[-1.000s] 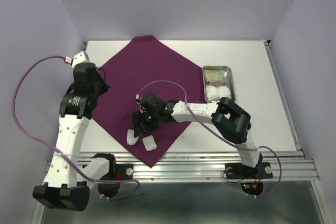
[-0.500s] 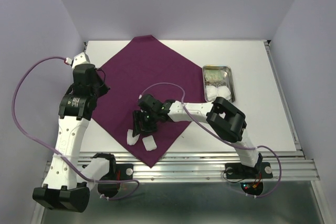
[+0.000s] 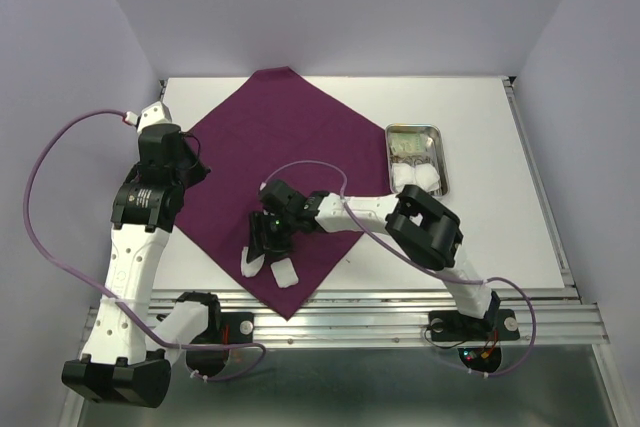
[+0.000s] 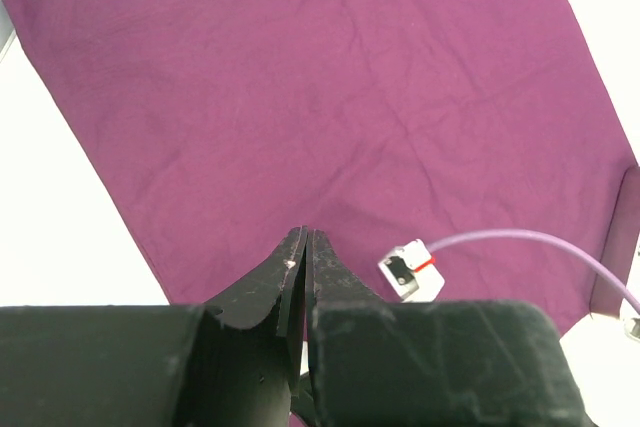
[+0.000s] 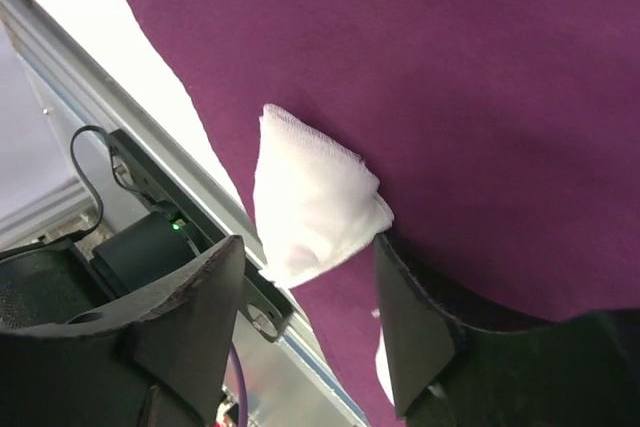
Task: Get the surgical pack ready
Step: Adjust the medical item in the surgical kit, then pick up the medical item from the surgical kit, then place the medical item in the container.
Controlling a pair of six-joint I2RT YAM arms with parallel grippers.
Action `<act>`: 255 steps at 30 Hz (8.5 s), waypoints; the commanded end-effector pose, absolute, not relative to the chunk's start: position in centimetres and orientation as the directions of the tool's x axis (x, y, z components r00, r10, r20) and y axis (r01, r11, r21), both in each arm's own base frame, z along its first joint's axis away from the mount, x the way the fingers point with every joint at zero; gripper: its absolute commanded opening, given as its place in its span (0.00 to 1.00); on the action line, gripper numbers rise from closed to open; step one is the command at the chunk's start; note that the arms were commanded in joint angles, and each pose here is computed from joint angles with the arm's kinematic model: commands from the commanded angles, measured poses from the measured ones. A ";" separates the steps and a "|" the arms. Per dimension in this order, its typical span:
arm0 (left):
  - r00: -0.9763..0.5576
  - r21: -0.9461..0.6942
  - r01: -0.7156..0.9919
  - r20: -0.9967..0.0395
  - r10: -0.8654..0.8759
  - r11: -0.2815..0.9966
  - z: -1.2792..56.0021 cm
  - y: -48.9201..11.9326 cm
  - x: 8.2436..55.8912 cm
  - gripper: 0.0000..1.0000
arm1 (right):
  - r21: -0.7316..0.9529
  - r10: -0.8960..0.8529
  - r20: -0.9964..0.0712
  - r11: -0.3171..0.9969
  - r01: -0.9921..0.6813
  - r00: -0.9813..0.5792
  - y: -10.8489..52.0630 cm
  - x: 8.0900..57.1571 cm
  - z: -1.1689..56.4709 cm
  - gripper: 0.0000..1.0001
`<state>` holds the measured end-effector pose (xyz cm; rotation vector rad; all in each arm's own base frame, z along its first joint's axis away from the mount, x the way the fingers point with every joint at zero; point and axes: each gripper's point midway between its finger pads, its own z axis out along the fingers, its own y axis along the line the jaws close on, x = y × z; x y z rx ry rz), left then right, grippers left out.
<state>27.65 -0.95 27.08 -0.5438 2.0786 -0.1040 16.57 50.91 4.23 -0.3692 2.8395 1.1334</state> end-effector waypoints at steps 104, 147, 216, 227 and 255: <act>-0.424 -0.300 -0.344 -0.796 -0.432 0.890 25.0 -0.8 28.5 0.15 | 0.652 -0.343 -0.247 0.634 -0.417 -0.907 44.1 14.9 6.8 0.01; -0.446 -0.305 -0.340 -0.781 -0.438 0.889 23.5 -1.1 28.7 0.15 | 0.697 -0.354 -0.156 0.622 -0.356 -0.922 42.7 12.5 1.4 0.51; -0.432 -0.293 -0.337 -0.796 -0.424 0.895 25.1 -0.6 29.3 0.15 | 0.361 0.080 -0.497 0.924 -0.122 -0.864 4.8 49.4 10.5 0.01; -0.439 -0.291 -0.346 -0.790 -0.428 0.892 24.9 -0.6 29.5 0.15 | 0.257 0.097 -0.436 0.966 -0.021 -0.894 2.0 49.5 6.9 0.01; -0.440 -0.306 -0.338 -0.784 -0.437 0.890 25.0 -0.9 29.6 0.15 | 0.273 0.162 -0.521 0.962 0.017 -0.838 2.0 50.5 11.0 0.32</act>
